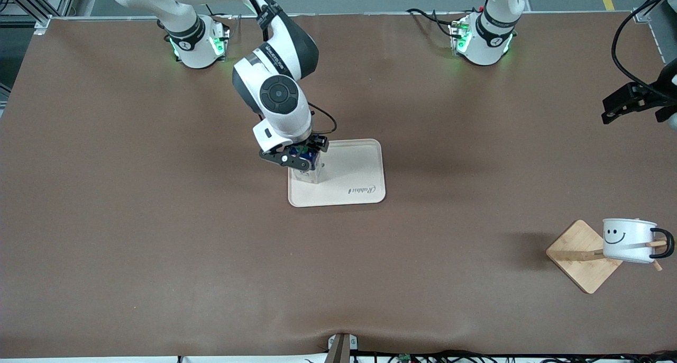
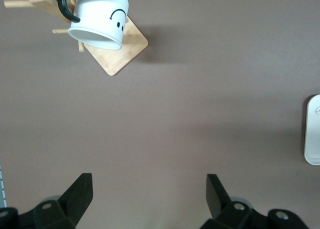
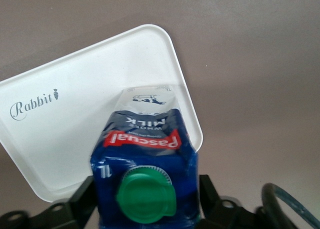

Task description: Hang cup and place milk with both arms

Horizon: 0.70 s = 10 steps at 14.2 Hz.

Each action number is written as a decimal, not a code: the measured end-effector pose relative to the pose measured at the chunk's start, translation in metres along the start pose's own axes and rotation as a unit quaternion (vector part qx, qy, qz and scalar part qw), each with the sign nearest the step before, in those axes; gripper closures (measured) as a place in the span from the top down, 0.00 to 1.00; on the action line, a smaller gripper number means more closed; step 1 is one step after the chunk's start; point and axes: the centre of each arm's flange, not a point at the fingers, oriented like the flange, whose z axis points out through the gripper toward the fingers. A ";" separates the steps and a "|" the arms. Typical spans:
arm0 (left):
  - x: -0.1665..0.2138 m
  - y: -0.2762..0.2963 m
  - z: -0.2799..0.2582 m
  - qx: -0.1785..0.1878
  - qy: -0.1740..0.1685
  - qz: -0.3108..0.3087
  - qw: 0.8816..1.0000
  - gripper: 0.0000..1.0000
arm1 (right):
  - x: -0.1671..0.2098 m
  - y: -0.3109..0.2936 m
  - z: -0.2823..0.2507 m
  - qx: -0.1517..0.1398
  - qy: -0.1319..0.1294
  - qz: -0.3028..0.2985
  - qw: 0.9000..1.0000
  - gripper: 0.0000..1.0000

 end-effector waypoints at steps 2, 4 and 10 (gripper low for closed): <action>-0.002 0.002 0.001 0.000 -0.001 0.000 1.000 1.00 | 0.001 0.001 -0.003 0.001 0.001 0.002 1.000 0.71; -0.002 0.005 0.001 0.000 -0.002 0.000 1.000 1.00 | 0.004 0.001 -0.007 0.005 0.004 0.005 1.000 0.71; -0.006 0.018 0.001 0.001 -0.013 -0.026 1.000 1.00 | 0.033 0.037 -0.124 0.010 -0.059 0.017 0.998 0.66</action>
